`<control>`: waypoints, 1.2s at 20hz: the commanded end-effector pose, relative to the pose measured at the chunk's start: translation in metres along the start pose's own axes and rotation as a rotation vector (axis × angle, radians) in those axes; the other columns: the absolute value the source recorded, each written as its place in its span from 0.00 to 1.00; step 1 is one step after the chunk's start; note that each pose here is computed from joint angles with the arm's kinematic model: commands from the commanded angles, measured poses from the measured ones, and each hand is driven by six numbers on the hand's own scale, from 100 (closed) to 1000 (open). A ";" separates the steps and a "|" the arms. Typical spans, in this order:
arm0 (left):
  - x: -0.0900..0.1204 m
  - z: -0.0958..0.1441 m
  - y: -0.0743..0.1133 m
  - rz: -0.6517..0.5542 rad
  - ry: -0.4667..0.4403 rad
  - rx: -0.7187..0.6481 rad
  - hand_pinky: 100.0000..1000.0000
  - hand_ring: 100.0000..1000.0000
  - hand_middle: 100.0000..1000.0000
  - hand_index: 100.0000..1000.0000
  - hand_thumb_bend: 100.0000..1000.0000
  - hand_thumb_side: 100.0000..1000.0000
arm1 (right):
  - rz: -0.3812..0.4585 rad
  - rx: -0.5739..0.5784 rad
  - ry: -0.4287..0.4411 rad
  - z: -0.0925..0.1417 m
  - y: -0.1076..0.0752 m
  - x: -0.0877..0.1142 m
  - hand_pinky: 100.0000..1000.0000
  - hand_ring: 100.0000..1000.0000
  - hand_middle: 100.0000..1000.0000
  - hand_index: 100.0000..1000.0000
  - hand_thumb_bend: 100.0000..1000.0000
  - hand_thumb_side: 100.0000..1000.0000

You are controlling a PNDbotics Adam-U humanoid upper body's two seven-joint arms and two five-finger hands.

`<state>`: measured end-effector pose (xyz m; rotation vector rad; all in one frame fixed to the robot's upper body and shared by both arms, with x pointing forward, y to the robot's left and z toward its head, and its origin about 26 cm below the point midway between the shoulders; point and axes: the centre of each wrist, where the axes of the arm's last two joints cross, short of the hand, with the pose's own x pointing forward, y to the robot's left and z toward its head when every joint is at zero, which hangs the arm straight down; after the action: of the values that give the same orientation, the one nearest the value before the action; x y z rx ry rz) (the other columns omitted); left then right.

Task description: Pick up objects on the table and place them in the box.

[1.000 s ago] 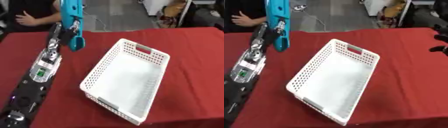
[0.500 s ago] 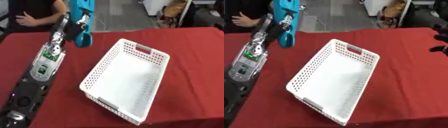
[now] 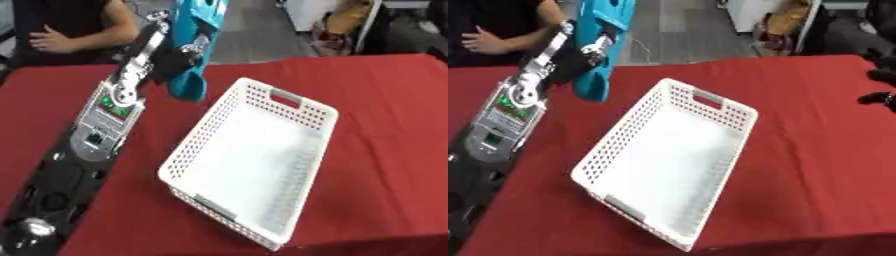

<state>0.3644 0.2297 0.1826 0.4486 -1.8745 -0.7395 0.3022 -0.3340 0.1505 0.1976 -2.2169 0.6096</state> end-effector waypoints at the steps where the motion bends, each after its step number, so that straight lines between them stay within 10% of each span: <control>1: 0.016 -0.004 0.008 -0.066 -0.059 -0.035 0.00 0.00 0.00 0.03 0.00 0.63 | 0.022 0.015 -0.020 -0.005 -0.004 0.006 0.65 0.84 0.85 1.00 0.00 0.97; 24: 0.005 -0.015 -0.025 -0.305 -0.041 -0.418 0.00 0.00 0.00 0.05 0.00 0.44 | 0.019 0.023 -0.027 -0.008 -0.004 0.007 0.65 0.83 0.84 1.00 0.00 0.97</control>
<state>0.3735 0.1994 0.1629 0.4139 -1.6388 -1.2930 0.3033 -0.3320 0.1515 0.2053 -2.2200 0.6184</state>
